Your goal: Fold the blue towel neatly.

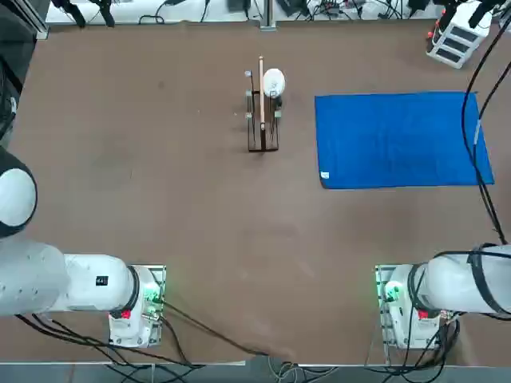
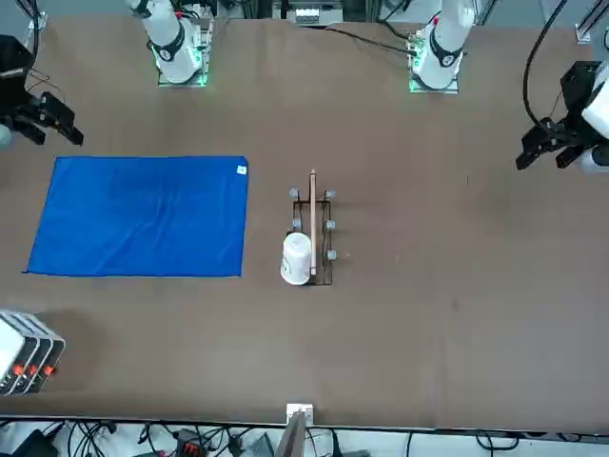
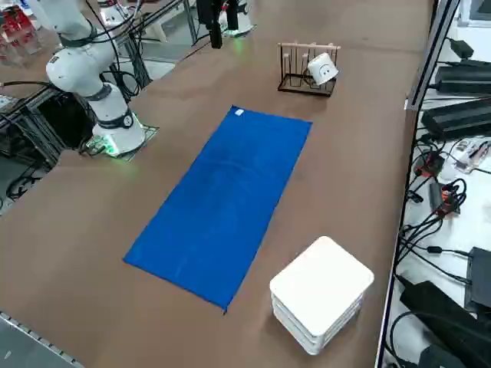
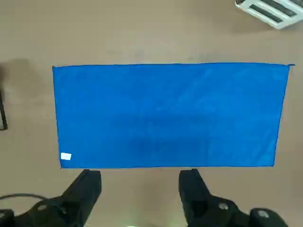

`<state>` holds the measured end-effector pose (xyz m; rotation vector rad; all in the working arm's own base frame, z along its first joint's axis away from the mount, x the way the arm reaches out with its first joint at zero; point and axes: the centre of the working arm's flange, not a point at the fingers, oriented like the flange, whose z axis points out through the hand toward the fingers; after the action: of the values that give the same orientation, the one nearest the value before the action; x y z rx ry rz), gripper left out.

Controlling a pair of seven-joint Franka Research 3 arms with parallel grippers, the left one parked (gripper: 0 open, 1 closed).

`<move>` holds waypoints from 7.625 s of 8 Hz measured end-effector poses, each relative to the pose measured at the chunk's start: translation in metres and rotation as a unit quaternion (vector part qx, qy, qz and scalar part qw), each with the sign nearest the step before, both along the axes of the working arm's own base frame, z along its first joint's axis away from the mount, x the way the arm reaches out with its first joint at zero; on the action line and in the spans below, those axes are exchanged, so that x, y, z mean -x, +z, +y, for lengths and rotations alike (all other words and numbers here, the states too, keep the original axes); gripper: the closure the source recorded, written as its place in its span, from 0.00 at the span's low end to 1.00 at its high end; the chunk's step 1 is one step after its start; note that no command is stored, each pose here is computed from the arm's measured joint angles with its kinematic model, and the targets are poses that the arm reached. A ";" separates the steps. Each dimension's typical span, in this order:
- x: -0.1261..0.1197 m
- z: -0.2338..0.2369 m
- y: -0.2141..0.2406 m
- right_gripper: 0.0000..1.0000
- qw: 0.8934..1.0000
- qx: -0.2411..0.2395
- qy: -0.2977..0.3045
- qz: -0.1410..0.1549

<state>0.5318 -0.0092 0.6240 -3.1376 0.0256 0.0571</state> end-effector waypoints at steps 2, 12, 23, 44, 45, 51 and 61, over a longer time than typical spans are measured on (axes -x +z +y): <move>0.000 0.000 0.000 0.00 1.000 0.000 0.000 0.000; -0.054 -0.096 -0.118 0.00 0.996 0.028 -0.078 0.032; -0.010 -0.231 -0.230 0.02 0.978 0.020 -0.198 0.059; 0.176 -0.414 -0.426 0.18 0.950 -0.008 -0.309 0.043; 0.180 -0.417 -0.427 0.19 0.949 -0.008 -0.312 0.043; 0.190 -0.425 -0.442 0.20 0.947 -0.013 -0.318 0.051; 0.162 -0.404 -0.441 0.26 0.956 -0.019 -0.290 0.045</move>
<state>0.3703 -0.4129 0.1827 -2.9448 0.9193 0.1919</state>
